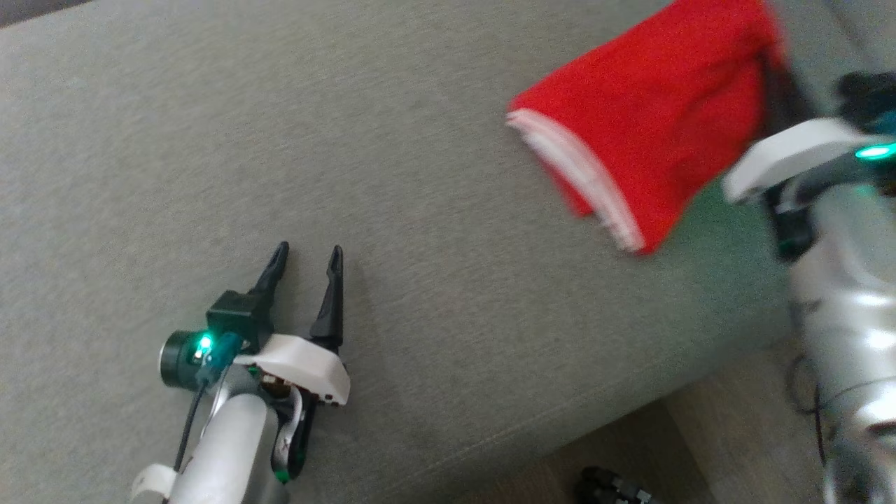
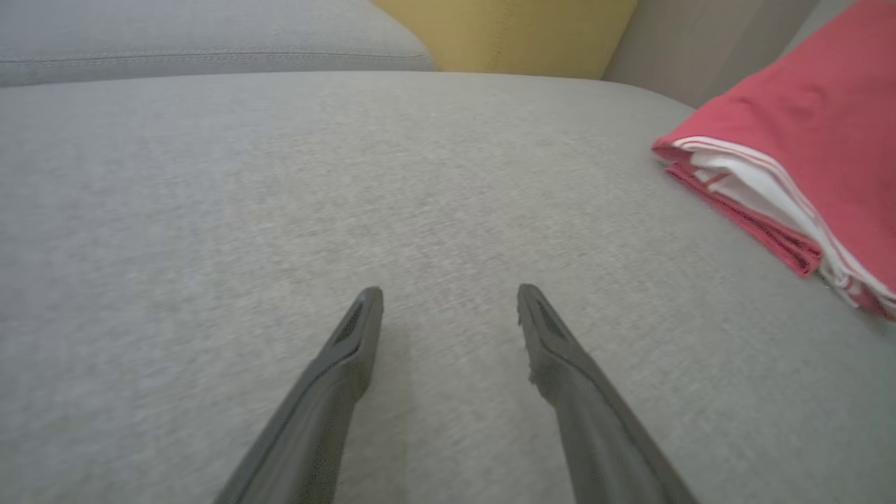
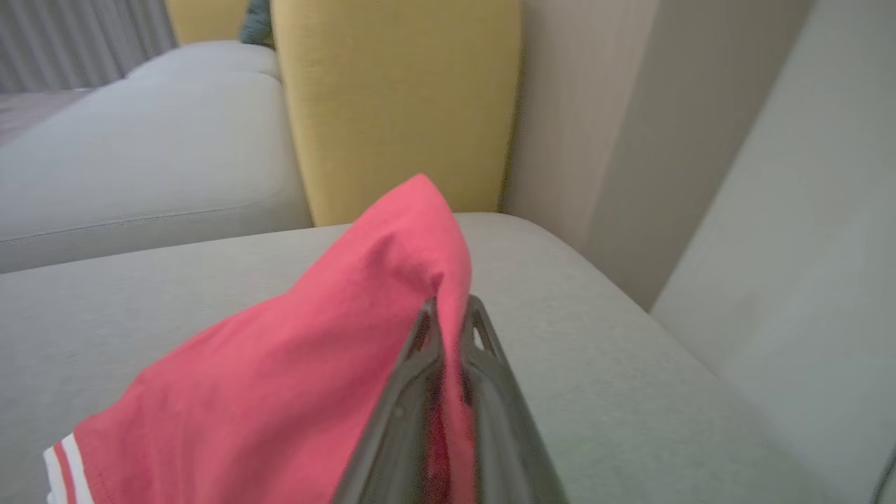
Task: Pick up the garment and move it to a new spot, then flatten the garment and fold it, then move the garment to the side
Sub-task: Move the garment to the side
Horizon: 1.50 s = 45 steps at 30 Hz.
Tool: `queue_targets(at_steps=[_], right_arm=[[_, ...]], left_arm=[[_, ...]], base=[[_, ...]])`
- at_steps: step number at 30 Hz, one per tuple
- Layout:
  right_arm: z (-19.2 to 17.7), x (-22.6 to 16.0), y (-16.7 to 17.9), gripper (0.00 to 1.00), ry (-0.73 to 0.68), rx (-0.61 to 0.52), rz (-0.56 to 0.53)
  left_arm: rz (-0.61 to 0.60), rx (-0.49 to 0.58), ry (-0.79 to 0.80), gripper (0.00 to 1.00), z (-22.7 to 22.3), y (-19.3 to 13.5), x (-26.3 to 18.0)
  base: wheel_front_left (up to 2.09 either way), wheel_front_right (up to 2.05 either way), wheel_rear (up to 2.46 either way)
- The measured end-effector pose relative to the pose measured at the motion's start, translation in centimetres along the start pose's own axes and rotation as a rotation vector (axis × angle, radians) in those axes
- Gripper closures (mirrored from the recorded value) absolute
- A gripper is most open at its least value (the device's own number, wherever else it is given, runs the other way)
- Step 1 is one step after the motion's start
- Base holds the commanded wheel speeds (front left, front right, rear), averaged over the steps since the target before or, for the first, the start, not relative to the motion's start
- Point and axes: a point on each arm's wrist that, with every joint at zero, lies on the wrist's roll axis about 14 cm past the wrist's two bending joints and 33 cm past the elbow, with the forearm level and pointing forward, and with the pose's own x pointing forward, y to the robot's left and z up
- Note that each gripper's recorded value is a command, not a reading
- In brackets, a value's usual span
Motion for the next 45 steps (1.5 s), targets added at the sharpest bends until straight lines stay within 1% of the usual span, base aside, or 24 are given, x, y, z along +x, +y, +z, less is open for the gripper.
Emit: queue_targets(at_steps=[3,4,6,8,13,14,15,16,17,19,25,28,32,35,41,43,45], right_arm=[[0.6,1.5,-2.9,1.00,0.010,-0.039,-0.071],[0.9,2.3,-4.4,1.00,0.016,-0.052,-0.111],[1.0,2.8,-5.4,1.00,0.018,-0.061,-0.143],[1.0,3.3,-6.0,1.00,0.024,-0.084,-0.160],[0.5,3.6,-5.5,1.00,0.044,-0.121,-0.153],[0.7,3.6,-5.5,0.78,0.040,-0.109,-0.159],[0.8,3.6,-5.4,0.50,0.033,-0.116,-0.160],[0.8,3.6,-5.3,0.00,0.031,-0.123,-0.158],[0.8,3.5,-5.3,0.00,0.030,-0.112,-0.163],[0.9,3.6,-4.8,0.00,0.027,-0.132,-0.152],[3.2,3.8,-2.3,0.00,-0.059,-0.128,-0.108],[4.0,3.7,0.4,0.00,-0.096,-0.105,-0.052],[5.0,3.1,5.2,0.00,-0.159,-0.071,0.056],[4.0,1.9,8.6,0.00,-0.161,-0.052,0.147],[-0.6,-1.7,13.9,0.00,-0.083,0.040,0.289],[-1.3,-2.6,15.3,0.00,-0.072,0.076,0.324],[-1.4,-3.4,16.4,0.00,-0.076,0.088,0.353]], left_arm=[[0.045,-0.005,0.006,0.00,-0.3,1.7,-0.4],[0.061,-0.008,0.002,0.00,-0.3,2.4,-0.5],[0.078,-0.010,-0.005,0.00,-0.1,3.1,-0.5],[0.090,-0.012,-0.015,0.00,0.0,3.6,-0.5],[0.098,-0.015,-0.018,0.00,0.0,4.0,-0.4],[0.096,-0.016,-0.018,0.00,0.0,3.9,-0.4],[0.096,-0.015,-0.018,0.00,0.0,3.9,-0.3],[0.095,-0.015,-0.018,0.00,0.0,3.9,-0.3],[0.095,-0.014,-0.018,0.00,0.0,3.9,-0.3],[0.096,-0.012,-0.019,0.00,0.1,3.9,-0.4],[0.120,0.003,-0.034,0.00,1.0,4.4,-1.0],[0.159,0.001,-0.056,0.00,2.0,5.2,-1.7],[0.227,-0.003,-0.066,0.00,2.5,6.4,-3.6],[0.296,-0.003,-0.067,0.00,2.6,7.6,-5.6],[0.452,0.011,-0.097,0.00,3.7,10.6,-9.9],[0.503,0.010,-0.104,0.00,3.8,11.4,-11.5],[0.553,0.006,-0.111,0.00,3.9,12.3,-13.2]], base=[[0.00,0.00,0.00],[0.00,0.00,0.00],[0.00,0.00,0.00],[0.00,0.00,0.00],[0.00,0.00,0.00],[0.00,0.00,0.00],[0.00,0.00,0.00],[0.00,0.00,0.00],[0.00,0.00,0.00],[0.00,0.00,0.00],[0.00,0.00,0.00],[0.00,0.00,0.00],[0.00,0.00,0.00],[0.00,0.00,0.00],[0.00,0.00,0.00],[0.00,0.00,0.00],[0.00,0.00,0.00]])
